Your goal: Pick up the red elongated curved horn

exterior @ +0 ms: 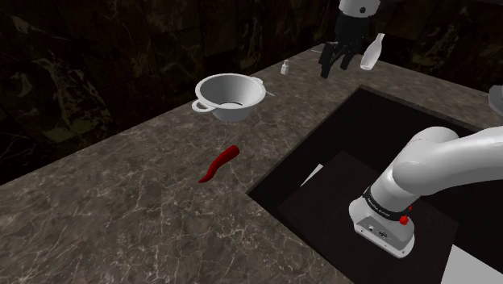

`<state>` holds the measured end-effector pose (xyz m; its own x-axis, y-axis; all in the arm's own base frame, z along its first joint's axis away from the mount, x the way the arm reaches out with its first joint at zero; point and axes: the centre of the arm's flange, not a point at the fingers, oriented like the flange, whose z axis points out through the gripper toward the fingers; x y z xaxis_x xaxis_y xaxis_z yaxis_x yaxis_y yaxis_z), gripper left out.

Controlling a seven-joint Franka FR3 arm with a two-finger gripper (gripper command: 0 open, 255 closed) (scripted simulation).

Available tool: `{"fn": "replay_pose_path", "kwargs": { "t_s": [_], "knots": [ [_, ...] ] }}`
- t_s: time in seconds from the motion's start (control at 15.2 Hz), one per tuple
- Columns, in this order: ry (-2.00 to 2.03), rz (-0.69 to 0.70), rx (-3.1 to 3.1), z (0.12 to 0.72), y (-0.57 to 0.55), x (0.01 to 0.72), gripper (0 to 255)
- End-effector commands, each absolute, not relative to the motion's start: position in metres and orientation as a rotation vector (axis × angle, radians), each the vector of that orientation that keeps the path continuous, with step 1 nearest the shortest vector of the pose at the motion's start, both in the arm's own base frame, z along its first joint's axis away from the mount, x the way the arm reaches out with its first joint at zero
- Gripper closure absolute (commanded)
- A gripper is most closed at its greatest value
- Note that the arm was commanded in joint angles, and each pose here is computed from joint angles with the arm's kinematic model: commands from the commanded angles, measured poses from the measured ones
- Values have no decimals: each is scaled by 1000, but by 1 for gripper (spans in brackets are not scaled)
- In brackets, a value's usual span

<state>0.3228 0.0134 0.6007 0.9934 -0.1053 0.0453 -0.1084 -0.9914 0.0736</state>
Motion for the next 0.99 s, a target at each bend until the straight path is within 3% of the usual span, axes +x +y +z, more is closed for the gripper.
{"fn": "replay_pose_path", "kwargs": {
  "t_s": [0.0, 0.92],
  "knots": [
    [-164, 63, 3060, 601, 13, 323, 0],
    [-780, 127, 3030, 479, 143, 326, 0]
  ]
}}
